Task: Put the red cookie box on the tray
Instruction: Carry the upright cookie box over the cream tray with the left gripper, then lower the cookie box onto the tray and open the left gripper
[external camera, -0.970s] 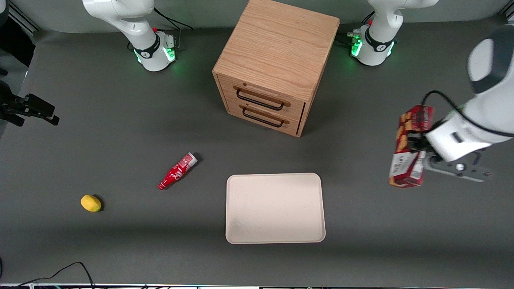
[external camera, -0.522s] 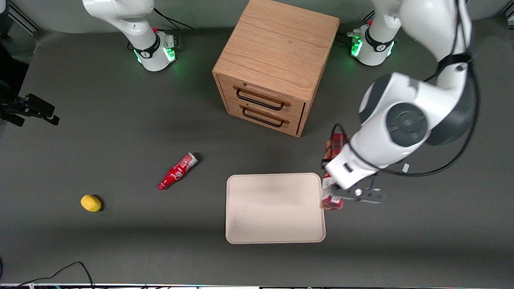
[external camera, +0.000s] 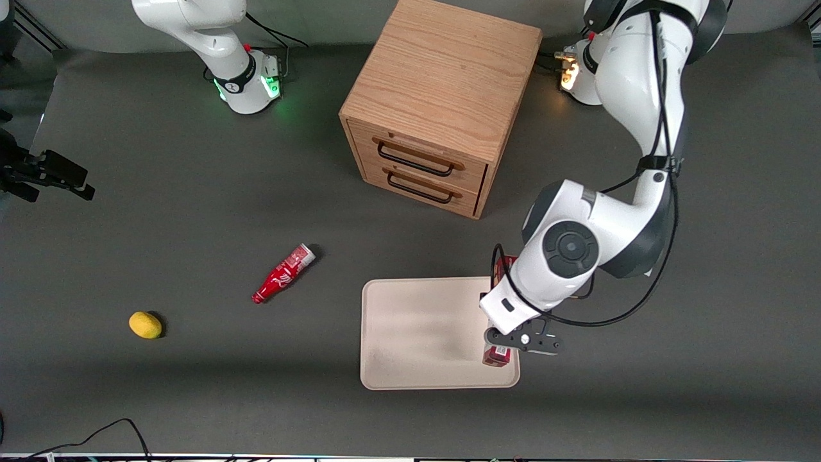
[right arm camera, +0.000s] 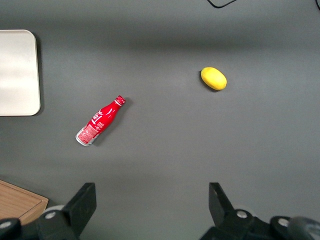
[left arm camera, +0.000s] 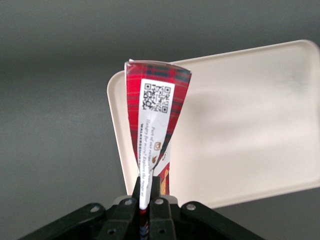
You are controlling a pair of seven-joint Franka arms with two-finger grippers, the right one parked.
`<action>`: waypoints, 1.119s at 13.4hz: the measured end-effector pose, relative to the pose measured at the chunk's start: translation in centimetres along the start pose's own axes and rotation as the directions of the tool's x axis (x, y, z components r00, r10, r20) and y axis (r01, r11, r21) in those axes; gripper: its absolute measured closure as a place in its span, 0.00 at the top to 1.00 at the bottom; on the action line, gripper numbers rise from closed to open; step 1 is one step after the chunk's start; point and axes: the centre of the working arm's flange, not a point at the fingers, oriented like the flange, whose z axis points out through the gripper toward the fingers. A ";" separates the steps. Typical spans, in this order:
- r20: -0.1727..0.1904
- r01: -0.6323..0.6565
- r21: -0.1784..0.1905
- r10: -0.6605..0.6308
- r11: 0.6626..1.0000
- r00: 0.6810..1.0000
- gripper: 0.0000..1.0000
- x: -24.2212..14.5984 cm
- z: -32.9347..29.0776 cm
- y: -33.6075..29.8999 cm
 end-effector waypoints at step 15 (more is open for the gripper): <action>-0.036 -0.001 0.038 0.002 0.999 0.999 0.17 -0.4 10.0 1.7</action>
